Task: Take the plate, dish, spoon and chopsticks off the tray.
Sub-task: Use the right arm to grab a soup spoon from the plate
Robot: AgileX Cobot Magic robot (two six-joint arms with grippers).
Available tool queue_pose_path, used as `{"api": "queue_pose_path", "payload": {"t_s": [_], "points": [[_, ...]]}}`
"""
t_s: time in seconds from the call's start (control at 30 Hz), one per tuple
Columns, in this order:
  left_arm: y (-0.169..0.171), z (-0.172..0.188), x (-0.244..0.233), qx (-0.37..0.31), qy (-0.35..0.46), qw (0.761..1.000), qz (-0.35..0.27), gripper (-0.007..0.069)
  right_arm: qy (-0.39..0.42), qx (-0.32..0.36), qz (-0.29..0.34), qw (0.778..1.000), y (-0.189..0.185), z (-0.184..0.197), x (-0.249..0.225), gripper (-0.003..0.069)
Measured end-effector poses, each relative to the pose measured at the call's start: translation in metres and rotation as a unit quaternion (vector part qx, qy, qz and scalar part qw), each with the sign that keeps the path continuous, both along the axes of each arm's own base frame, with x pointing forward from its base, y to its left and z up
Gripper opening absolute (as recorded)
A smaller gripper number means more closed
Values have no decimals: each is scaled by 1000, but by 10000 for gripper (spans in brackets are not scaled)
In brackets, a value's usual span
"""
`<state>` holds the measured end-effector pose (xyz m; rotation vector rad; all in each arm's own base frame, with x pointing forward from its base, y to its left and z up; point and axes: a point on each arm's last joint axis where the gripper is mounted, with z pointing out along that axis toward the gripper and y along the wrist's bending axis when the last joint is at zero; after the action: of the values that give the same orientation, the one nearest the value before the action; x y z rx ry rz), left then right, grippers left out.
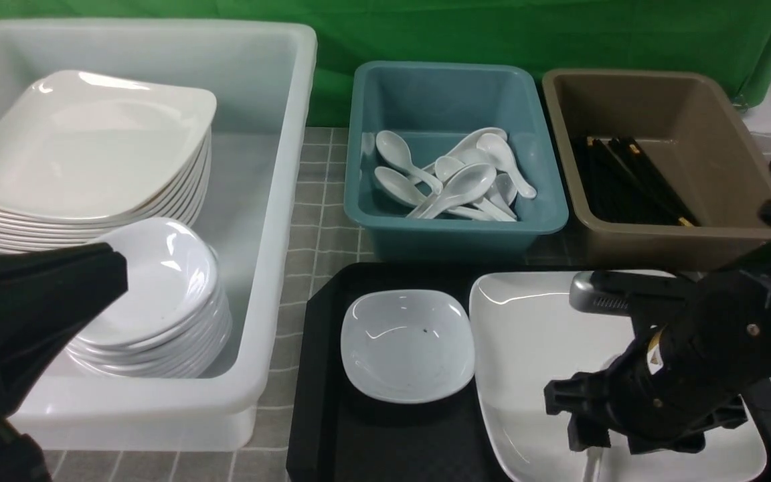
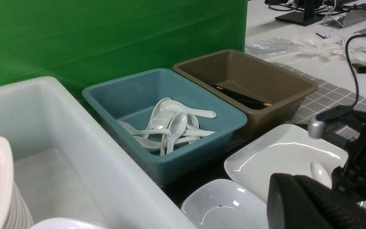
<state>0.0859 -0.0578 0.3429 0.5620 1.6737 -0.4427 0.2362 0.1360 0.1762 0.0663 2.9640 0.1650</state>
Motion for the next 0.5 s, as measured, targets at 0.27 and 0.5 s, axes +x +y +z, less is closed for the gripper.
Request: {"api": "queue_pose_path", "payload": {"t_s": [0.27,0.5], "points": [[0,0,0,2,-1,1000,1,10,4,-22,38,999,2,-13,6,253],[0,0,0,8,-3,1000,2,10,-3,-25,91,996,7,14,13,153]]}}
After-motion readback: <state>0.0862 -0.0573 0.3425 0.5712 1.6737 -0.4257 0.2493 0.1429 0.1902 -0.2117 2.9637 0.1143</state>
